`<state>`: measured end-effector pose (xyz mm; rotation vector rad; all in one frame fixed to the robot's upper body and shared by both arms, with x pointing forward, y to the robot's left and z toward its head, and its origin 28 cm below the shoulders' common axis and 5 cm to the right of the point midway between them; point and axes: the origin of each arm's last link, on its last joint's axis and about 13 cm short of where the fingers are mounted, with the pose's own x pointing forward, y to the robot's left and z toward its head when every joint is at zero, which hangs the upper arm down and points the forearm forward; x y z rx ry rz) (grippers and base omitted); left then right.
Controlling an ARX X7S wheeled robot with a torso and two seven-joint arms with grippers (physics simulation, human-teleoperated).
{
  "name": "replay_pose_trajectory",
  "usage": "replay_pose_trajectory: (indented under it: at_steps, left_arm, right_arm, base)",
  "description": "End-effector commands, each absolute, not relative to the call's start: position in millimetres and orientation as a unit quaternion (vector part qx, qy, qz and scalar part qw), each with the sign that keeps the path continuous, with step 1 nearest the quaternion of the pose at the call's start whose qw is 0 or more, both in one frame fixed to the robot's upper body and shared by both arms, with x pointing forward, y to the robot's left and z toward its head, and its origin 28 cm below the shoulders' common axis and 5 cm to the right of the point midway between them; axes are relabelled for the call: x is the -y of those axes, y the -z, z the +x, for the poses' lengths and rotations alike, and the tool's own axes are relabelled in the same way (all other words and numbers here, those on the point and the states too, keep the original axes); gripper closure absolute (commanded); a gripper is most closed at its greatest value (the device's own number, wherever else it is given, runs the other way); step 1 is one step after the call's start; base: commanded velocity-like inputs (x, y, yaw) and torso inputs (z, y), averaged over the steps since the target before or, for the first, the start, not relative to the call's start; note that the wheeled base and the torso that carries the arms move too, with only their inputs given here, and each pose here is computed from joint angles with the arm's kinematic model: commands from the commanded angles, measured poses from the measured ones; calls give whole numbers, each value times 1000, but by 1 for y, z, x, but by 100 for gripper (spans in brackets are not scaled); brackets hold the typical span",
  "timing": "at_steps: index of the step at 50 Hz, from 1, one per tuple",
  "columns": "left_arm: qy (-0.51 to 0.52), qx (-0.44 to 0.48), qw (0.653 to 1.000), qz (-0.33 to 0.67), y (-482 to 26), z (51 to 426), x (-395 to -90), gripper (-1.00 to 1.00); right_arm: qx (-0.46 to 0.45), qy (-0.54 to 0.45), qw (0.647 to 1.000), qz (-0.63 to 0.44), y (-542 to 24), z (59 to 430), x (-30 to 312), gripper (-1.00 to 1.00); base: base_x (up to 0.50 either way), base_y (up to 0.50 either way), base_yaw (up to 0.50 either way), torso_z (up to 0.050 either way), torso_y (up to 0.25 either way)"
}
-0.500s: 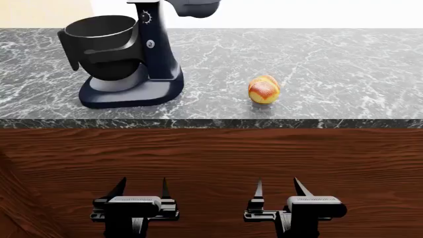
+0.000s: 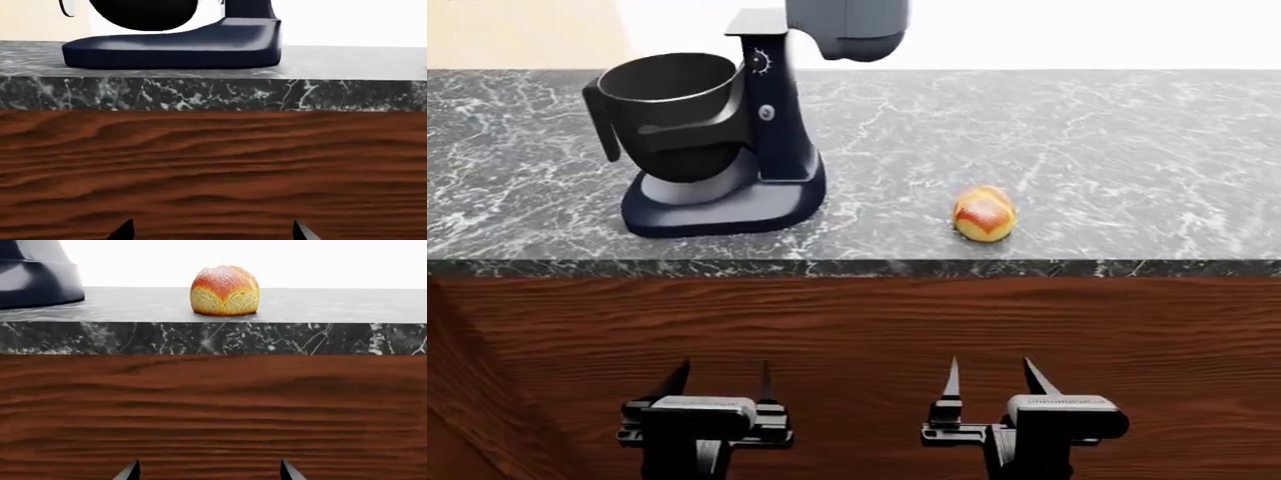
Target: Place the bread in the stand mixer bowl.
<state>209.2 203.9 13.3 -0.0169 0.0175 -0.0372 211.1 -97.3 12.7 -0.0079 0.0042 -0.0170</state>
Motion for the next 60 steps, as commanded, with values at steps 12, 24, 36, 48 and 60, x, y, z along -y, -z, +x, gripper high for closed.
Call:
replay_pose_trajectory:
  at_steps: [12, 24, 36, 48, 60]
  left_arm:
    - [14, -8, 1000, -8, -14, 208, -207, -100]
    - [16, -8, 1000, -6, -14, 207, -206, -100]
    - [97, -47, 994, -35, -119, 152, -208, -100]
    - [69, -11, 995, 77, -313, 146, -237, -100]
    - [88, -31, 993, 72, -315, 142, -238, -100]
  right_arm:
    - [1, 8, 1000, -12, -12, 211, 95, -100]
    - [-9, 12, 1000, -3, -12, 212, 96, -100]
    - [-18, 9, 999, -51, -109, 164, 116, -100]
    - [37, 33, 991, -126, -267, 159, 153, -100]
    - [-8, -10, 994, -112, -264, 155, 149, -100]
  base:
    - [71, 500, 0, 50, 0]
    - [65, 160, 0, 50, 0]
    - [125, -20, 0, 25, 0]
    - [0, 0, 0, 0, 0]
    - [232, 0, 0, 0, 0]
